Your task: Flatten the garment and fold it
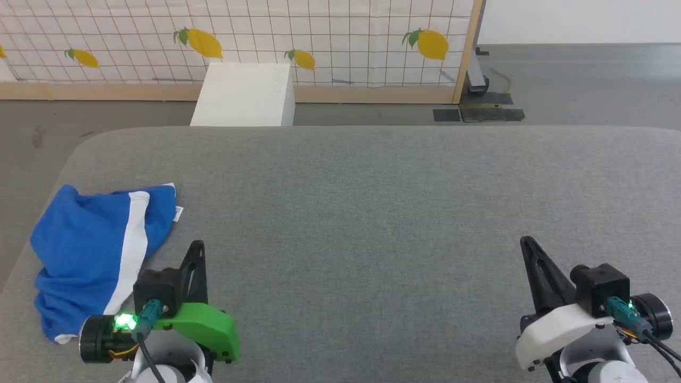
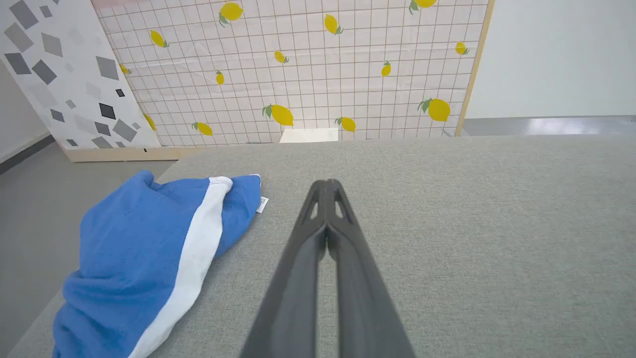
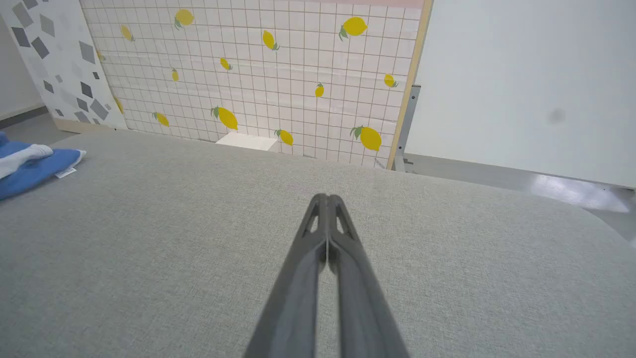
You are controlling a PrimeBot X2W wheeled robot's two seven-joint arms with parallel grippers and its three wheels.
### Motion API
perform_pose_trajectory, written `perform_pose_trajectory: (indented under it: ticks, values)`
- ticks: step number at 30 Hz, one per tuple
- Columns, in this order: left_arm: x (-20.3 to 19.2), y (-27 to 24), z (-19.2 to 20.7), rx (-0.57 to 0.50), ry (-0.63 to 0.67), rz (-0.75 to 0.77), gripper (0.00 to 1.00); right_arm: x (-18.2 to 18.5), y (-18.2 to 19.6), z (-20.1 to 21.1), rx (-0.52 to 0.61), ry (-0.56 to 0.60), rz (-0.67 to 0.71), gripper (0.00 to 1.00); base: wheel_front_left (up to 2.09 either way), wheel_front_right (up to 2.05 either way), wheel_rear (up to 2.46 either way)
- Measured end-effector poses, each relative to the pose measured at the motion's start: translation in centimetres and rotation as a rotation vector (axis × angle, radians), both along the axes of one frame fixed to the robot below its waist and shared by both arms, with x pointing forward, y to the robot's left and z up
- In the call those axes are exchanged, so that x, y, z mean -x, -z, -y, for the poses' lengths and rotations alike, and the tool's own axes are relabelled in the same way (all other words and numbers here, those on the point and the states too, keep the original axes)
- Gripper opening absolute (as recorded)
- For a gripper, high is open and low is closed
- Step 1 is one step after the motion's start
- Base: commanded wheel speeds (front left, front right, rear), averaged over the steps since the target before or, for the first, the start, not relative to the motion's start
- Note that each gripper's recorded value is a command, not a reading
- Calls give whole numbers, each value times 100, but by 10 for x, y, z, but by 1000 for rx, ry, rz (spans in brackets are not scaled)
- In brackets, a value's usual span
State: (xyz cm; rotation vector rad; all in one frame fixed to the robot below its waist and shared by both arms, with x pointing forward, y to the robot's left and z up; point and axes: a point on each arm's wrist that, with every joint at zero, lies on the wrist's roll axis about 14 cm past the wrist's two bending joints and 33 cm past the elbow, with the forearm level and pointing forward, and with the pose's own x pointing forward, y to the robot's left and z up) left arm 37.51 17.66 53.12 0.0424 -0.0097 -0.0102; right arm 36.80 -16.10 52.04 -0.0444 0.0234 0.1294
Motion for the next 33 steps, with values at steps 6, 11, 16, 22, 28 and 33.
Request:
perform_pose_trajectory:
  ticks: [6,11,16,22,28,33]
  values:
    - [0,0,0,0,0,0,0,0,0,0,0,0,0,0,0,0,0]
    - [0,0,0,0,0,0,0,0,0,0,0,0,0,0,0,0,0]
    - [0,0,0,0,0,0,0,0,0,0,0,0,0,0,0,0,0]
    - [0,0,0,0,0,0,0,0,0,0,0,0,0,0,0,0,0]
    - [0,0,0,0,0,0,0,0,0,0,0,0,0,0,0,0,0]
    - [0,0,0,0,0,0,0,0,0,0,0,0,0,0,0,0,0]
